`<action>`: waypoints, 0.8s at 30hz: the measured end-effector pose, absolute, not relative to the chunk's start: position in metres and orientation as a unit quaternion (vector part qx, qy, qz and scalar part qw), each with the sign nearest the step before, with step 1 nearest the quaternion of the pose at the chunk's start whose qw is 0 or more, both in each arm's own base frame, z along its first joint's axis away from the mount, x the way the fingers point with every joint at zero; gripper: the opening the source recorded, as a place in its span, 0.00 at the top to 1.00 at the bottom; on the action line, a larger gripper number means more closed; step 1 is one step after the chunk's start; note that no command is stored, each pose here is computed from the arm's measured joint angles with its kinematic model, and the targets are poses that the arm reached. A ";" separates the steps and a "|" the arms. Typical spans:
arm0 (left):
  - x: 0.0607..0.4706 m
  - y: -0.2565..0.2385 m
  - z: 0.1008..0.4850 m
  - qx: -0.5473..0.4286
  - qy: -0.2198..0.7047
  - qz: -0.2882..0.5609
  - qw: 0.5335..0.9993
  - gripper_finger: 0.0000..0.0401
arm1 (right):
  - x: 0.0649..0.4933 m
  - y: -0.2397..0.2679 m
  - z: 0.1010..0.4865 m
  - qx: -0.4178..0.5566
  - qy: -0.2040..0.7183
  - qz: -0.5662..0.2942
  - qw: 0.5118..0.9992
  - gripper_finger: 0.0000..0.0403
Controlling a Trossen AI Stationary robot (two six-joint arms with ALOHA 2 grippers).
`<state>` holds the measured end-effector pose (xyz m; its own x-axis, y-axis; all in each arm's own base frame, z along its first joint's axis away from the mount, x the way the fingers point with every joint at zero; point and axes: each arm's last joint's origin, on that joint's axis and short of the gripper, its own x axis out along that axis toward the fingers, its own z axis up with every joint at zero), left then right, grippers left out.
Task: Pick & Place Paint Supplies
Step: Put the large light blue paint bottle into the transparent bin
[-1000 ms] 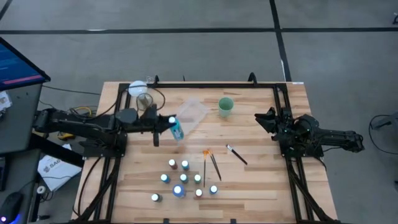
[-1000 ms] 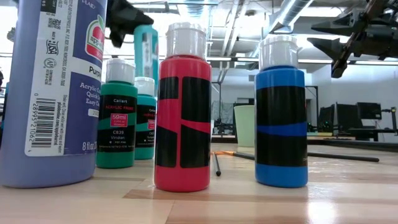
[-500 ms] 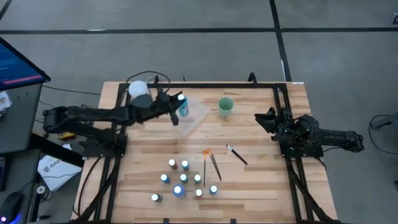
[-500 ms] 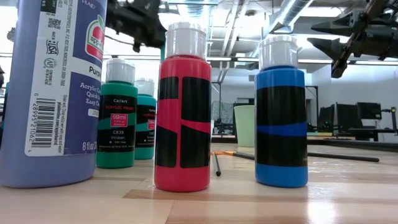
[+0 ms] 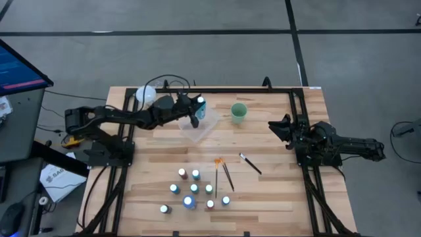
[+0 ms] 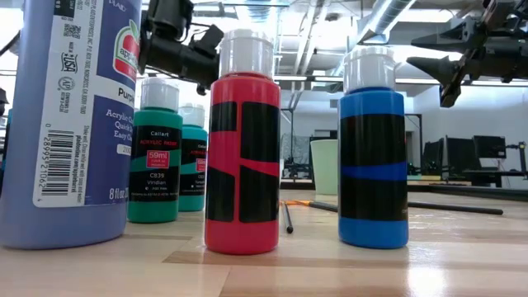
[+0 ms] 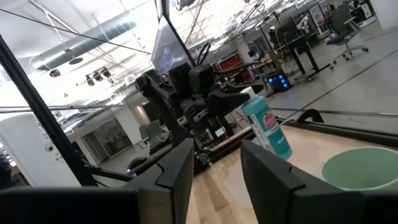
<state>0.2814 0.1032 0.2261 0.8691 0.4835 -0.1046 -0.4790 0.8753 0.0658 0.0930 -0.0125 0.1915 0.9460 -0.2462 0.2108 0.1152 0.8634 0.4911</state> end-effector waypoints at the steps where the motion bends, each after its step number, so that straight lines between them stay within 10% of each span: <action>1: 0.282 0.104 0.225 0.024 0.060 0.248 0.967 1.00 | 0.093 -0.012 0.192 0.244 -0.135 -0.094 0.956 0.68; 24: 0.291 0.122 0.202 0.029 0.062 0.245 0.967 1.00 | 0.093 -0.012 0.191 0.260 -0.134 -0.092 0.952 0.68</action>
